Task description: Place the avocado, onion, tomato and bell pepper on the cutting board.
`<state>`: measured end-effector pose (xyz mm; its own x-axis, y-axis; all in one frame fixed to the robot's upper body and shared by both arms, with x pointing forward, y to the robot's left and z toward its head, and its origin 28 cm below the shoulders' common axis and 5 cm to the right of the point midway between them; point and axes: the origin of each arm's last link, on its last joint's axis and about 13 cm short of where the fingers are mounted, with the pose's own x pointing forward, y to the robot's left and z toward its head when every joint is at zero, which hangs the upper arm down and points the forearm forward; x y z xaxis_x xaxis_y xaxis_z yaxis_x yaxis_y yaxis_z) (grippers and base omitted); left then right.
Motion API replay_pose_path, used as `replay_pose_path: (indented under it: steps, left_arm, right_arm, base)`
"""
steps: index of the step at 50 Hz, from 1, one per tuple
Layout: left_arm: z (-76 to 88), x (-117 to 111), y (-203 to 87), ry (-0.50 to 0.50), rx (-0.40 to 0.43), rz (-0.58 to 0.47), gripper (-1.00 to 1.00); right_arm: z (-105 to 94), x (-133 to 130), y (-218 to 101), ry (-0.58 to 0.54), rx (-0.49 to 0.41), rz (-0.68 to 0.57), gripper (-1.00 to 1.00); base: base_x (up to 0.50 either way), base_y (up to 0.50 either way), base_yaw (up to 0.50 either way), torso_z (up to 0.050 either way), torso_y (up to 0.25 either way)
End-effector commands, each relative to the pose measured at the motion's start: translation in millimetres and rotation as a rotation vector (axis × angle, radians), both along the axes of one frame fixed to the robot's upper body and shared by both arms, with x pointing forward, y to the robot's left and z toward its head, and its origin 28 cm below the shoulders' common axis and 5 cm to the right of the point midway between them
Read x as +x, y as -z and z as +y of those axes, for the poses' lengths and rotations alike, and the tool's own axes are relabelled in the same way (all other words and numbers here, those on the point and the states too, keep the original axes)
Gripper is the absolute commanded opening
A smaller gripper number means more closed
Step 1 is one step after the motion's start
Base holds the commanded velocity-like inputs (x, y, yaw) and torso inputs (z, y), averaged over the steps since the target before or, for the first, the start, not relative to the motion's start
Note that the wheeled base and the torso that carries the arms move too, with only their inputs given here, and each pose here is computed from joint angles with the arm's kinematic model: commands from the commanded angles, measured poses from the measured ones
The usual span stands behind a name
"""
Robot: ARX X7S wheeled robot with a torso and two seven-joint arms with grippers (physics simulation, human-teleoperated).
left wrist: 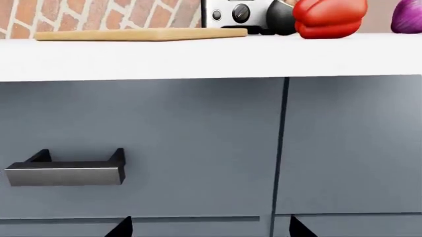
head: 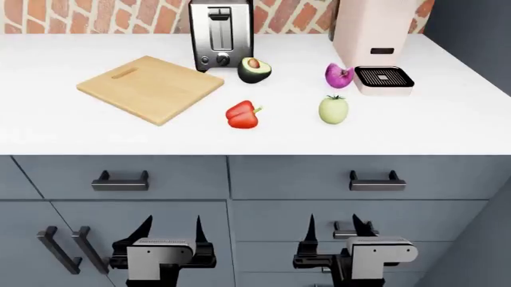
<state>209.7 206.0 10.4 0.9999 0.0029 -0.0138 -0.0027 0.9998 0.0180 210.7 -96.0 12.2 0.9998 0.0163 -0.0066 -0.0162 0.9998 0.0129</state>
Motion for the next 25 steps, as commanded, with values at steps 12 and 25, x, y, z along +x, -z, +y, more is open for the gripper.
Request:
replay_pose_path:
  steps: [12,25]
  left_arm:
    - [0.0,0.6,1.2,-0.006,-0.005,0.008,1.0]
    - [-0.3,1.1,0.9,-0.001,-0.013,0.012,1.0]
  right_arm:
    - [-0.1,0.8,0.3,-0.001,0.018,0.012,1.0]
    - [0.3,1.2,0.7,0.0,0.03,0.025,1.0]
  base:
    - [0.0,-0.4,0.0,0.0,0.0]
    - [0.0,-0.06,0.0,0.0,0.0]
